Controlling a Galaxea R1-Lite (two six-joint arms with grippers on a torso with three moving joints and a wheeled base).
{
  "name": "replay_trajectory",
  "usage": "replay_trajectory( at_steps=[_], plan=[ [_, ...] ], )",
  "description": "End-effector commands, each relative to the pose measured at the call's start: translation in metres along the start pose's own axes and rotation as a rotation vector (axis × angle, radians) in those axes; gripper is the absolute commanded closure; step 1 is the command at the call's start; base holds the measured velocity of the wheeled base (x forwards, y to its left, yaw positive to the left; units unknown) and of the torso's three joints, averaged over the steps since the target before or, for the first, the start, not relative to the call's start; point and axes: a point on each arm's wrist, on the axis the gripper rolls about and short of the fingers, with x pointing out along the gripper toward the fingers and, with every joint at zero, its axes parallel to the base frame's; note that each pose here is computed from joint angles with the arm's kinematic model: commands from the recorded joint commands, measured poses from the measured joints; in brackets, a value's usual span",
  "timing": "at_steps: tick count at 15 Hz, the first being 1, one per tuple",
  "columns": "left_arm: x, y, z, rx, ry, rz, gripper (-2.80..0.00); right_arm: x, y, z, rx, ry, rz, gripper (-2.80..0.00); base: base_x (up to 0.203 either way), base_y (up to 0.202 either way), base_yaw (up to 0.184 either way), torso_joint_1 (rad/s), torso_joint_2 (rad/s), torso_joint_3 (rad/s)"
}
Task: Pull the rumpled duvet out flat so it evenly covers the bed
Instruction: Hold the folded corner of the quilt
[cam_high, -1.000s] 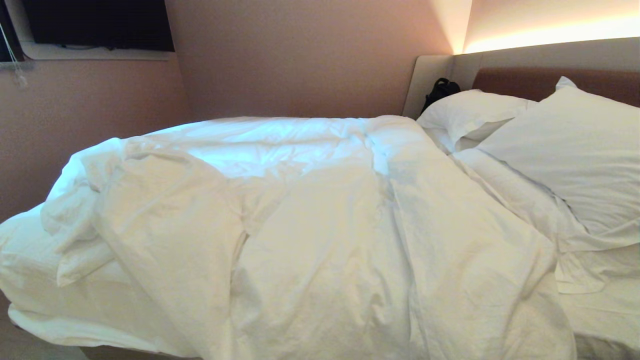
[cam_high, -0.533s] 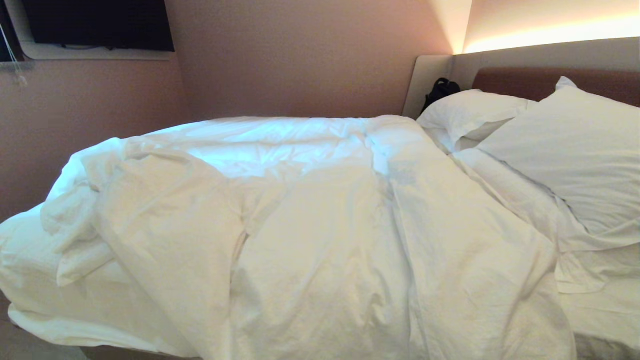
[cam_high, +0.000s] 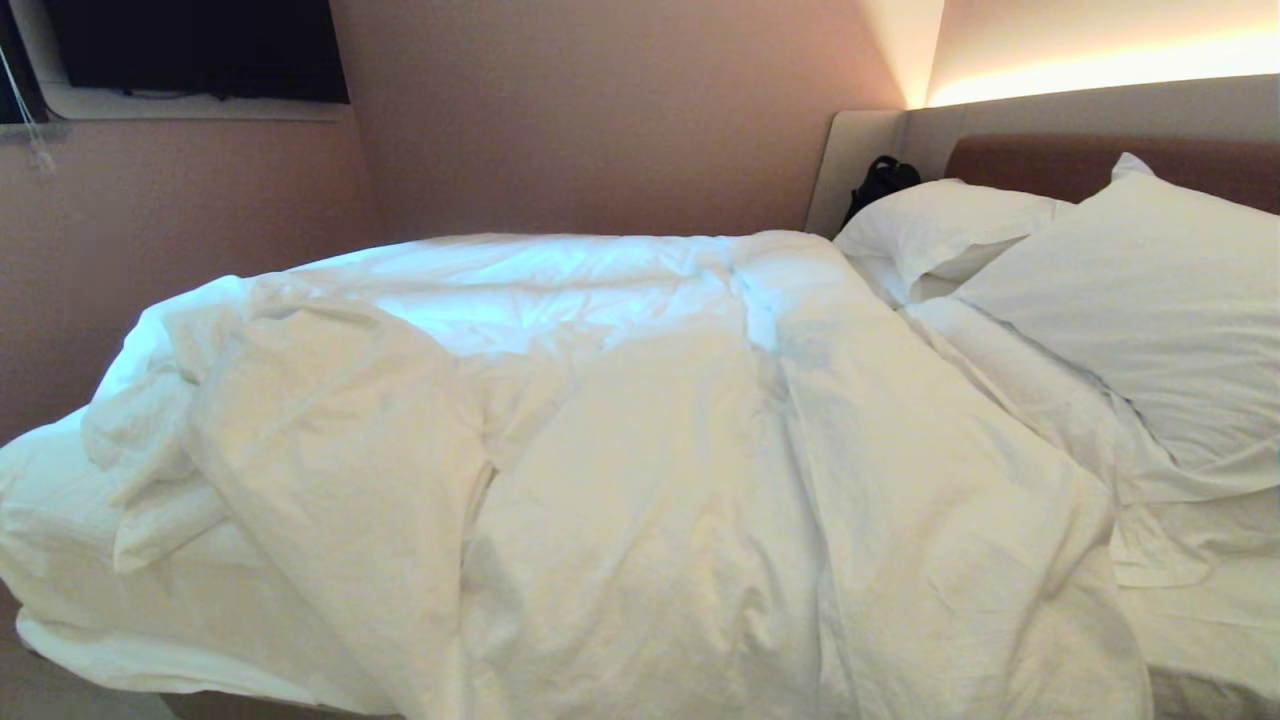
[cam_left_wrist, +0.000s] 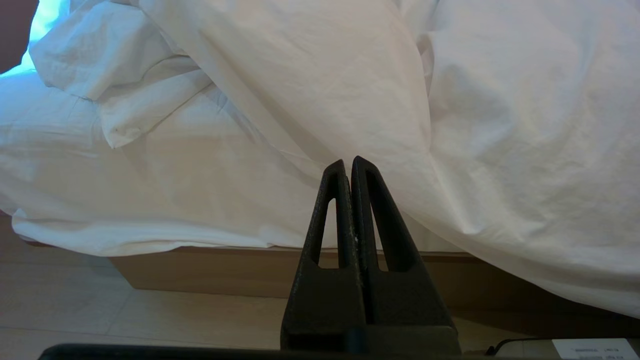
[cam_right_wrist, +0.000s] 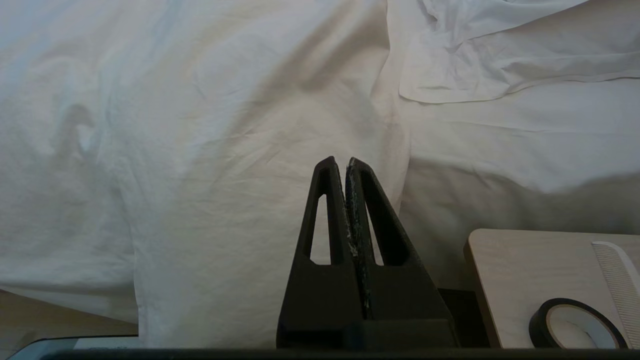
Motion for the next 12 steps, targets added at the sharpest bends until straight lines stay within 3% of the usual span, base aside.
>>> replay_trajectory(
  at_steps=[1,12],
  plan=[
    [0.0001,0.0,0.0001,0.0,0.002,0.0,0.0,-0.0001,0.0,0.0,0.0,0.0,0.0,0.0,0.0,0.0,0.0,0.0,0.0,0.0],
    [0.0002,0.0,-0.0004,0.002,0.003,0.002,0.0,-0.0001,0.0,0.0,0.0,0.0,0.0,0.0,0.0,0.0,0.0,0.0,0.0,0.0]
  ],
)
